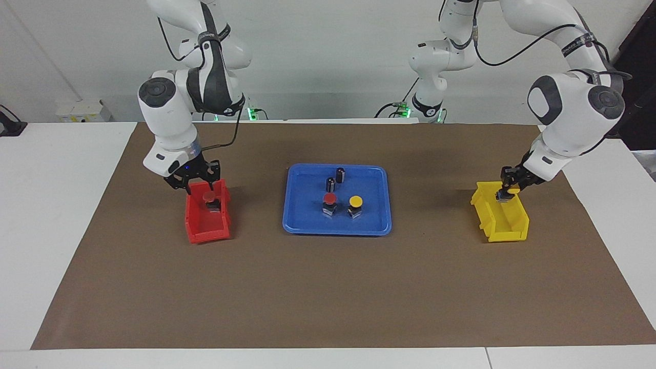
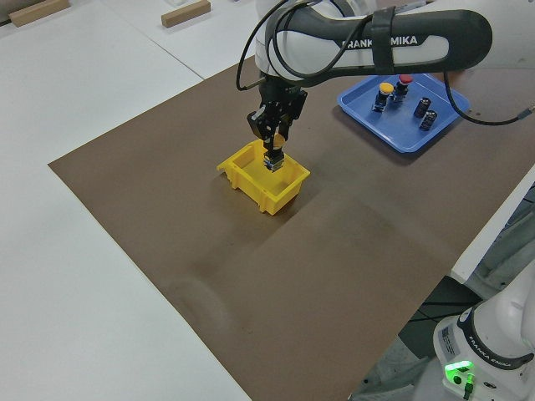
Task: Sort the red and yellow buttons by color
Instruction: 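Carry the yellow button to the yellow bin while the right gripper reaches the red button, then drop the yellow button in the yellow bin while the right gripper grasps the red button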
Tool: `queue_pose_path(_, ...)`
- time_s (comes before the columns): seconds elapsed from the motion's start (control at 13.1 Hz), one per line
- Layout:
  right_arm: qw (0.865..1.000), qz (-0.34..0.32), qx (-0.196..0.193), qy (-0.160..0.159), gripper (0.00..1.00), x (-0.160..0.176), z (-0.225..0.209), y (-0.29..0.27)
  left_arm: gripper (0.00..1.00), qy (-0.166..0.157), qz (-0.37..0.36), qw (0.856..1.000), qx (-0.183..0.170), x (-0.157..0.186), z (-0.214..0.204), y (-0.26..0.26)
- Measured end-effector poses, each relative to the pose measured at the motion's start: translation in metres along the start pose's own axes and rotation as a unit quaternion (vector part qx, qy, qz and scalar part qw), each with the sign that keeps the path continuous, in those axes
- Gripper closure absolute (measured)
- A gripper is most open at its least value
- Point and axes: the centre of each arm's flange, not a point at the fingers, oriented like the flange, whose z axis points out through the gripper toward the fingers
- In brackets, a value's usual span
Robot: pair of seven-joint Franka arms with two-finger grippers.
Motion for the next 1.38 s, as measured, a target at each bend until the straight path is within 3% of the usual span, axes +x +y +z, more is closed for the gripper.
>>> queue_pose_path(0.31,0.993,0.107,0.023,0.042,0.37,0.043,-0.028,-0.158,0.59,0.024,0.005,1.0,0.003,-0.013,0.033,-0.003)
queue_pose_path(0.61,0.987,0.151,0.021,0.042,0.33,0.069,0.026,-0.295,0.59,0.047,0.005,0.999,0.006,-0.021,0.066,-0.002)
queue_pose_path(0.69,0.987,0.156,0.019,0.042,0.32,0.072,0.046,-0.31,0.59,0.048,0.004,0.999,0.006,-0.022,0.065,-0.003)
queue_pose_path(0.92,0.987,0.157,0.015,0.034,0.32,0.074,0.071,-0.316,0.32,0.048,0.001,0.999,0.006,-0.021,0.063,-0.006)
queue_pose_path(1.15,0.987,0.154,0.013,0.031,0.32,0.071,0.075,-0.319,0.32,0.048,0.002,0.999,0.006,-0.016,0.052,-0.006)
queue_pose_path(1.38,0.988,0.153,0.01,0.025,0.32,0.067,0.084,-0.319,0.28,0.022,0.002,1.0,0.003,-0.008,0.011,-0.008)
